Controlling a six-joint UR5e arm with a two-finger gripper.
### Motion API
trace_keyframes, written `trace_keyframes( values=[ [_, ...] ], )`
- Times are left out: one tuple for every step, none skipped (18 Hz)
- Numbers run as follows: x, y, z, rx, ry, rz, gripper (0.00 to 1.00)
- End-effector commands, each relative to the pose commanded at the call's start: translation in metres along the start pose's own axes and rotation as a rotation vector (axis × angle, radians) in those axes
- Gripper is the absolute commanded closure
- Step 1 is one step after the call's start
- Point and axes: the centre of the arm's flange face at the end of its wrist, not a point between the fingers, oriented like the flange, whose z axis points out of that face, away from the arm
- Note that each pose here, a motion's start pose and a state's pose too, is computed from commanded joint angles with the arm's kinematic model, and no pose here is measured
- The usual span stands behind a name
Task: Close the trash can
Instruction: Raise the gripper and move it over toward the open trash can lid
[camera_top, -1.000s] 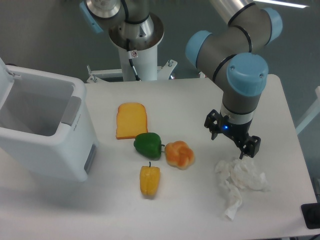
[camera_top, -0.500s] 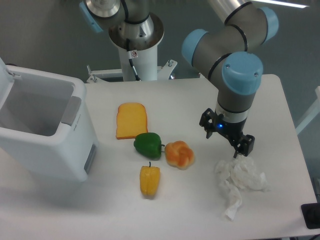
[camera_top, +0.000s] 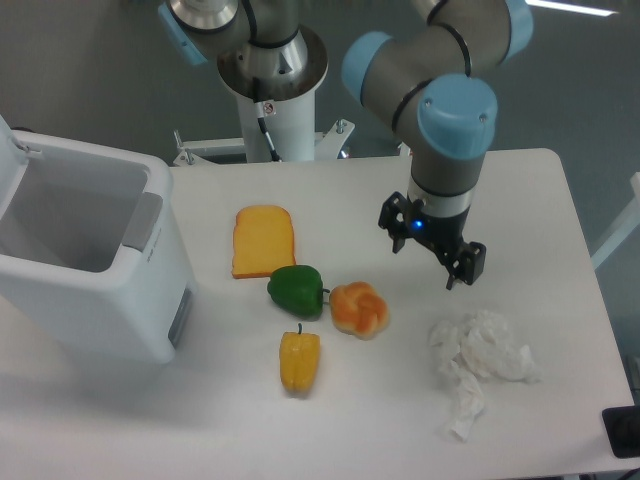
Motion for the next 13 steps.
trace_keyframes(
  values=[
    [0.011,-0.001,-0.01,0.029,-0.004,-0.018,0.0],
    [0.024,-0.002,-0.023,0.057,-0.005,-0.033,0.0],
    [0.036,-0.001,-0.036,0.082,-0.006,-0.048,0.0],
    [0.048,-0.002,-0.052,0.104,-0.011,-0.066,0.0],
    [0.062,-0.006,-0.068,0.121,-0.008,-0.087,0.0],
    [0.079,-0.013,-0.081,0.132,-0.003,-0.1,0.0],
    [0.095,-0.022,-0.088,0.133,0.018,-0.101,0.0],
    [0.115,-0.032,-0.094,0.132,0.036,-0.088,0.0],
    [0.129,-0.039,-0.102,0.134,0.041,-0.088,0.0],
    [0.14,-0.042,-0.109,0.138,0.043,-0.103,0.0],
    [0.151,-0.047,-0.116,0.145,0.043,-0.109,0.0],
    [0.166,-0.054,-0.123,0.156,0.041,-0.109,0.0],
    [0.18,-0.062,-0.129,0.163,0.042,-0.112,0.0]
  ],
)
